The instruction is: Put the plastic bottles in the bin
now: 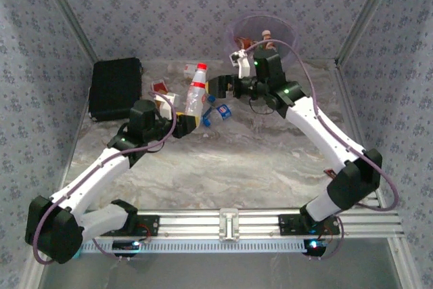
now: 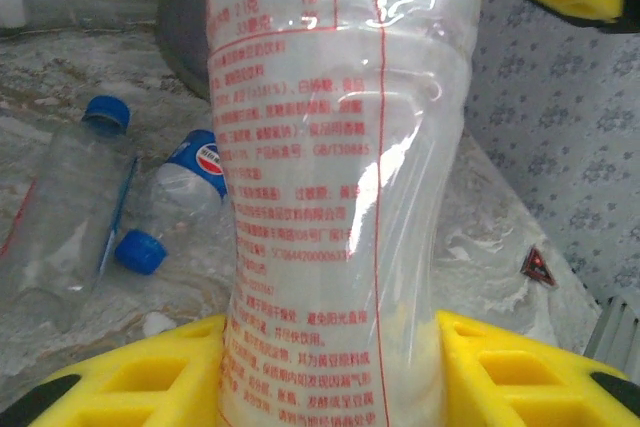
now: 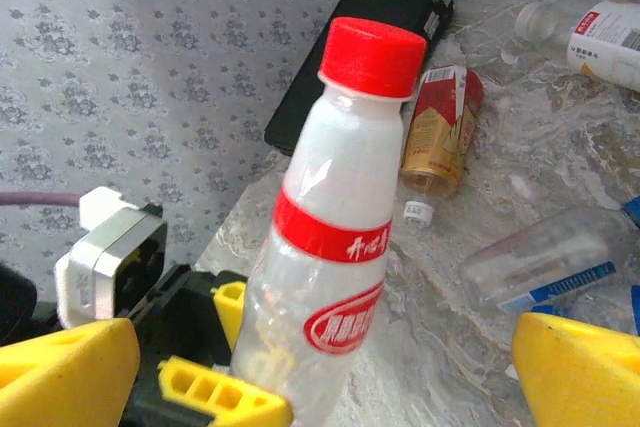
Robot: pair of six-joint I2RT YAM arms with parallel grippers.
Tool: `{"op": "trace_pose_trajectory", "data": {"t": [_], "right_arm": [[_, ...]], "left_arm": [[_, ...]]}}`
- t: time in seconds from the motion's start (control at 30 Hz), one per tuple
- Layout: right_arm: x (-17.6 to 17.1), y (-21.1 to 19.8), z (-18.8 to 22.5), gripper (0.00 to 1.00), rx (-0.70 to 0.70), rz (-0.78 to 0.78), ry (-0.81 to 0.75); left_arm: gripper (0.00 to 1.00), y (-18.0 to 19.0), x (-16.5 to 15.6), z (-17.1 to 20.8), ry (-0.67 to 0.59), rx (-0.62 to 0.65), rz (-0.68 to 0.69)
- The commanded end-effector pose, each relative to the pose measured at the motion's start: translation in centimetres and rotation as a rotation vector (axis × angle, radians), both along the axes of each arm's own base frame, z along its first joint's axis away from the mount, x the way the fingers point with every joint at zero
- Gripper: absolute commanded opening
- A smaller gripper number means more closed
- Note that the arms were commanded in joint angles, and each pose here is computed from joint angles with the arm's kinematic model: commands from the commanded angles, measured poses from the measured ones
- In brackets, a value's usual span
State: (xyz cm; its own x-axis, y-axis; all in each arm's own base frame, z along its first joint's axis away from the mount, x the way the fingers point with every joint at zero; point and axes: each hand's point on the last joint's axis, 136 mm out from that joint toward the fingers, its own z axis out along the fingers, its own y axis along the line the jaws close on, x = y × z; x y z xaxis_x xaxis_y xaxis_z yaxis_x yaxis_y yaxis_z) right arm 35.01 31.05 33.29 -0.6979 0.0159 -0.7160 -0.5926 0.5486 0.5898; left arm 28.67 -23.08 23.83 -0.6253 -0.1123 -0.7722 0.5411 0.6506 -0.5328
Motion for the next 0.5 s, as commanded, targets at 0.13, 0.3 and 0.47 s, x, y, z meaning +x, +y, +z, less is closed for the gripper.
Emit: {"op": "trace_pose_trajectory", "data": {"t": [0.13, 0.3, 0.47], "right_arm": [[0.0, 3.4, -1.0, 0.94, 0.024, 0.104, 0.052], [0.5, 4.0, -2.1, 0.81, 0.026, 0.111, 0.084], [0.5, 4.0, -2.0, 0.7, 0.034, 0.118, 0.081]], "left_arm": [[0.47, -1.8, -0.4, 3.2, -0.098, -0.108, -0.048], [0.47, -2.7, -0.6, 3.1, -0.098, -0.118, -0.066], [0.47, -2.7, -0.4, 2.9, -0.095, -0.113, -0.062]]}}
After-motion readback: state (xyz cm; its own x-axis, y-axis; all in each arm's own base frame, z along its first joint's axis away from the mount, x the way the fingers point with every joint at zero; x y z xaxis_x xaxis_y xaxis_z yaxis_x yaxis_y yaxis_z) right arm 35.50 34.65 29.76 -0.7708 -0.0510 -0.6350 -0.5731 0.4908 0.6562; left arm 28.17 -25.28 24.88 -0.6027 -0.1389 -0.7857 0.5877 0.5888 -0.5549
